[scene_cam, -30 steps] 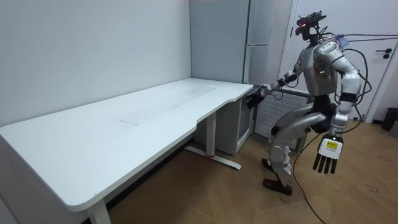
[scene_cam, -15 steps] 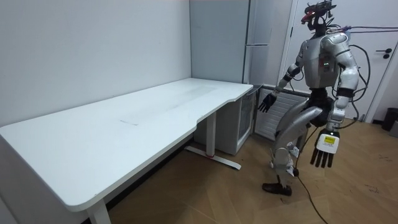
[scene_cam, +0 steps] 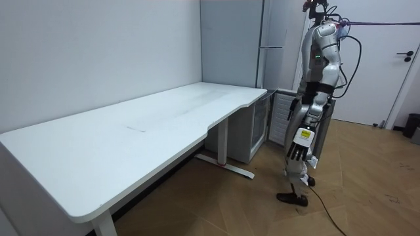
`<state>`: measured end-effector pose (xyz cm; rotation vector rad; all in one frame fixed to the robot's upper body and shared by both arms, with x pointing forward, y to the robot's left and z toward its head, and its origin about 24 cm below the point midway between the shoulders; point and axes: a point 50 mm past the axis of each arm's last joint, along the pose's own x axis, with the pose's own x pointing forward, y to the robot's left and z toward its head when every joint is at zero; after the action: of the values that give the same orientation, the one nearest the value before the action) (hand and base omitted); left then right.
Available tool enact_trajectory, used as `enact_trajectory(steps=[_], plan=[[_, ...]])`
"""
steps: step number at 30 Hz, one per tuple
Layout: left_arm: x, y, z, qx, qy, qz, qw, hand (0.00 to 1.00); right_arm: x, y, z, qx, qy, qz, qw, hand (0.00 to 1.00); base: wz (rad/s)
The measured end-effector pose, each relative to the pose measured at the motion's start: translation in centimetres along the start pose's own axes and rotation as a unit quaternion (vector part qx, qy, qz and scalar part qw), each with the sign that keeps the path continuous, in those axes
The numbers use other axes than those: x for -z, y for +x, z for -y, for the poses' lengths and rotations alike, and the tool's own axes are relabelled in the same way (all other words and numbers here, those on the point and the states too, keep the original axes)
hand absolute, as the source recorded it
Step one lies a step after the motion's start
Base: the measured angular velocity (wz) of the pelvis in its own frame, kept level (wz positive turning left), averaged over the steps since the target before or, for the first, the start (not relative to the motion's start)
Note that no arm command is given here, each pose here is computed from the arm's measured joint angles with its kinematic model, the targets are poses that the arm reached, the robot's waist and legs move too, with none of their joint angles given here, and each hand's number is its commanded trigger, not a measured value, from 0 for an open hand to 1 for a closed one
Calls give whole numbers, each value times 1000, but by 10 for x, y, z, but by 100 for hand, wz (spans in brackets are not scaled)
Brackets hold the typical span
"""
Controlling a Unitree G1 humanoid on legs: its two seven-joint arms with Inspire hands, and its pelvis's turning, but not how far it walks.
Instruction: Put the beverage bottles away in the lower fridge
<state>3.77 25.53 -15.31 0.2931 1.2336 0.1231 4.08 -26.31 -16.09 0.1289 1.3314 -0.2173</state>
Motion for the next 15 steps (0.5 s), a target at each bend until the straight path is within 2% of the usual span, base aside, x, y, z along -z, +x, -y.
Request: enact_trajectory(steps=[3, 8, 15], plan=[[1, 0, -1, -7, -7, 0, 1000, 0, -2, 0, 0, 6, 12, 7, 1000, 0, -8], [-3, 1, -7, -40, -72, 10, 997, 0, -17, 0, 2, 26, 29, 44, 998, 0, -14], [8, -1, -12, -66, -93, -11, 993, 0, -37, -5, 11, 80, 34, 96, 992, 0, -19]])
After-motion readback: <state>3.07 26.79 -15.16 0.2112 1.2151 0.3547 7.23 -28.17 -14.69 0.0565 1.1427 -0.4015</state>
